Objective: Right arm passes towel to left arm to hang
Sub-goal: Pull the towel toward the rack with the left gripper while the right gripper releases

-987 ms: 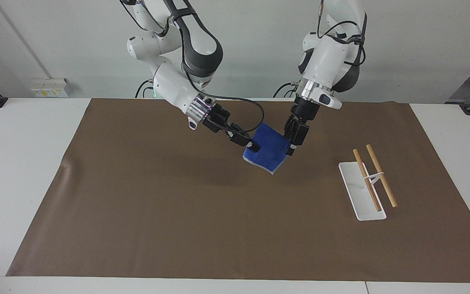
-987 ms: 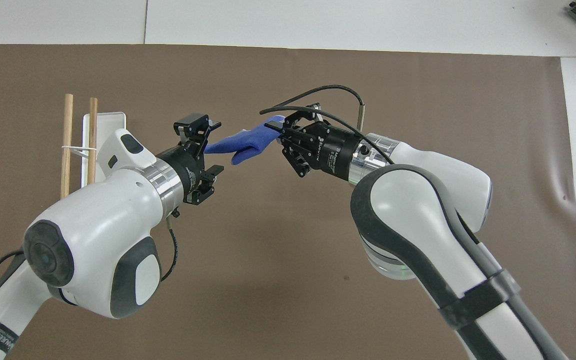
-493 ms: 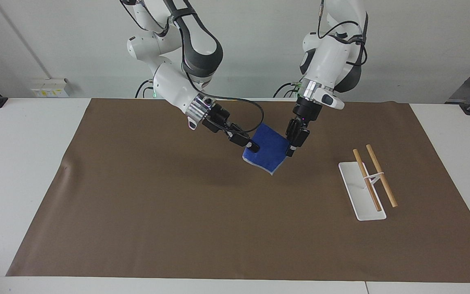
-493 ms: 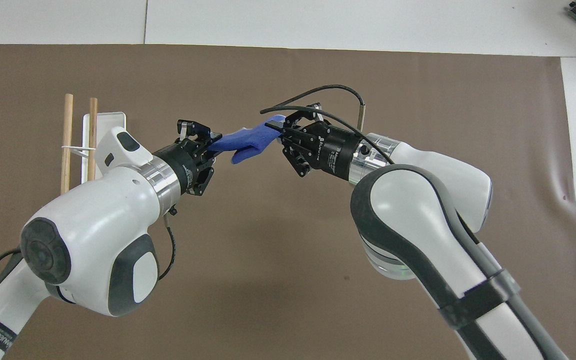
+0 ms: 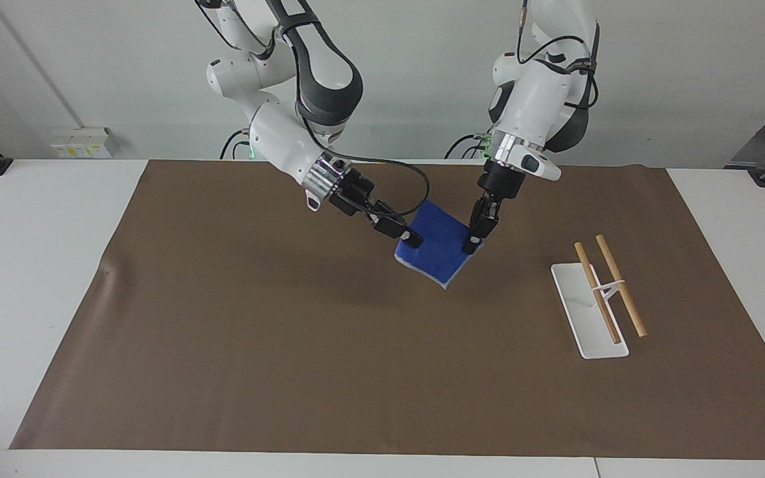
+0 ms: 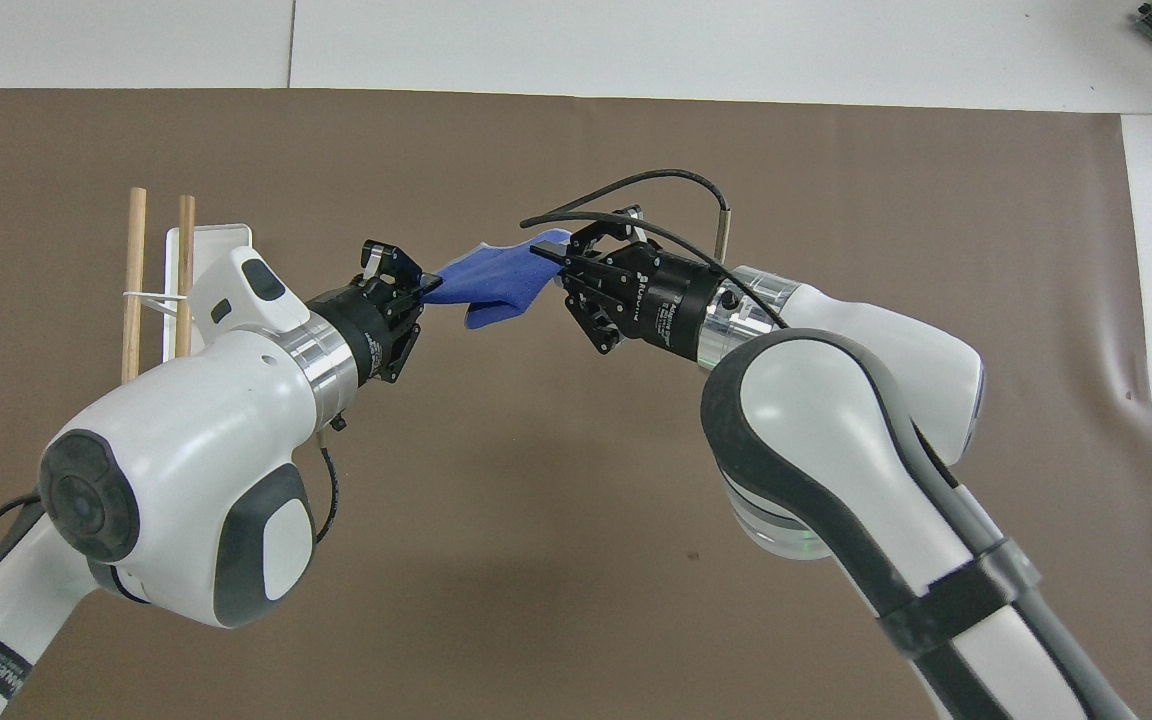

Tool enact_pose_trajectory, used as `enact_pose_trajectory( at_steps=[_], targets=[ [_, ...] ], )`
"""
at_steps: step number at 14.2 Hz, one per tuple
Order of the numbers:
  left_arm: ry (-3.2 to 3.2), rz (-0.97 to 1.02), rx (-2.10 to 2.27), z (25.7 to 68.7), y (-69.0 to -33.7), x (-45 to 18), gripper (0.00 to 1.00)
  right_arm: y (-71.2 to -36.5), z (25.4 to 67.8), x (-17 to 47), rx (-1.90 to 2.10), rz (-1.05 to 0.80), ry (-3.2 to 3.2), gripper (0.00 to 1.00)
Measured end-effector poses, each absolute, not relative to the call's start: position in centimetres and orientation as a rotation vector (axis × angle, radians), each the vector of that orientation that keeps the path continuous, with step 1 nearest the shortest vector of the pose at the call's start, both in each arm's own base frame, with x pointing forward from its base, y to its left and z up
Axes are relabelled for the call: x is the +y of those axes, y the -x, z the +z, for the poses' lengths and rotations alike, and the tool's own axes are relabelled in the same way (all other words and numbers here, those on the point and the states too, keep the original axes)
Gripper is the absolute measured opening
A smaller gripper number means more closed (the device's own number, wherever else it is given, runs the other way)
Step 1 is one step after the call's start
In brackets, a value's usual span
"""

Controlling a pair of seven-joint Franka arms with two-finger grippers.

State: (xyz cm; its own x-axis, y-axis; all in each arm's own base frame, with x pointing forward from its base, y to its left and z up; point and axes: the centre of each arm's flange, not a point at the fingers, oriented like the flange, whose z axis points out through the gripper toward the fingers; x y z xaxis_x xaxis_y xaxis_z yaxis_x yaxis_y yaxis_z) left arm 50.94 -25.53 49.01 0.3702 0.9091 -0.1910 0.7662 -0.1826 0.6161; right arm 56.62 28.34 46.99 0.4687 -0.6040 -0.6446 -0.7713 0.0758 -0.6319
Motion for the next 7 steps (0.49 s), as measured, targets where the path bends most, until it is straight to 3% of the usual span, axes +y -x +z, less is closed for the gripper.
enact_pose_trajectory(
  at_steps=[3, 7],
  targets=[
    [-2.045, 0.366, 1.393, 49.1, -52.5, -22.3, 0.02, -56.7, 46.8, 28.0, 1.152, 0.103, 1.686, 0.28],
    [-2.121, 0.493, 1.317, 49.3, -55.0, -16.8, 0.02, -57.2, 45.0, 26.4, 0.917, -0.169, 1.992, 0.73]
  ],
)
